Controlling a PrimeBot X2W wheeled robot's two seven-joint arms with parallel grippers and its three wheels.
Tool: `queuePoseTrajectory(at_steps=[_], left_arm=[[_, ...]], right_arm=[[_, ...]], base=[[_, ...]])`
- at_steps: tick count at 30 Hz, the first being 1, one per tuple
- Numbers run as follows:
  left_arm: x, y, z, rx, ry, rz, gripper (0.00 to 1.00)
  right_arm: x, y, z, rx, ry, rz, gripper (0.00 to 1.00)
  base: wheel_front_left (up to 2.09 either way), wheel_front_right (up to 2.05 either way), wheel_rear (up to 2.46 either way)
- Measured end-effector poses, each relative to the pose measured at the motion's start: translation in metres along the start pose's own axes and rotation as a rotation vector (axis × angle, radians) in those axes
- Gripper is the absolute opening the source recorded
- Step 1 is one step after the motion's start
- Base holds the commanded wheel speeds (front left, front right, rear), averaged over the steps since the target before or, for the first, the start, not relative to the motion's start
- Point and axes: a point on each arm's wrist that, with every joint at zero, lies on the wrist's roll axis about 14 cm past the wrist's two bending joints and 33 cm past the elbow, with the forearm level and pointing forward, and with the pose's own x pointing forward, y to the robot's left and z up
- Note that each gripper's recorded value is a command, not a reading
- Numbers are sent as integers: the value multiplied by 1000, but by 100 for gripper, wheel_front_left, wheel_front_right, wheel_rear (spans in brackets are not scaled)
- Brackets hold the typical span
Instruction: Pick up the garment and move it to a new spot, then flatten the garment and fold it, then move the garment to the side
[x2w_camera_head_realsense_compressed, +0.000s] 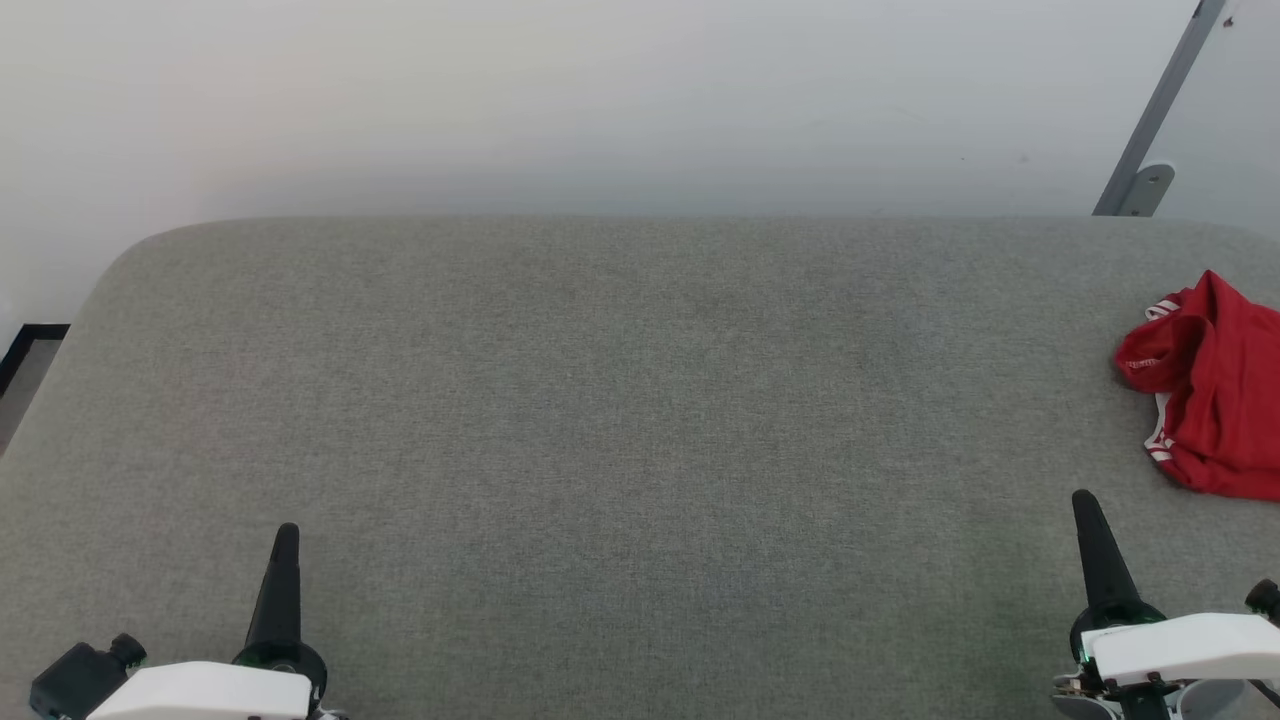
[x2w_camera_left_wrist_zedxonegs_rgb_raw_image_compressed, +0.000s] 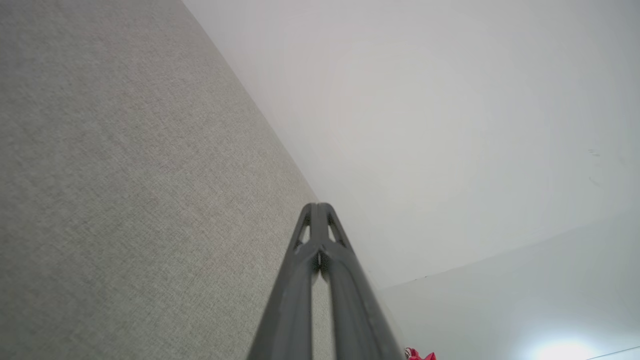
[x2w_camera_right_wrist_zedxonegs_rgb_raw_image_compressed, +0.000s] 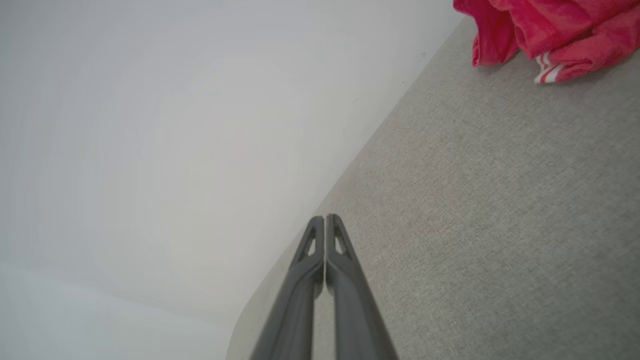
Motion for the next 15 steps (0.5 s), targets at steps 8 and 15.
queuePoseTrajectory(at_steps=[8,15], left_arm=[[7,-5,-2,-91,12,-9,0],[12,-8,-6,-157,26,-15,0]], right_arm=[[3,3,1,92,4,4,0],[5,4,1,160,4,7,0]], base=[[0,0,0],[0,0,0]])
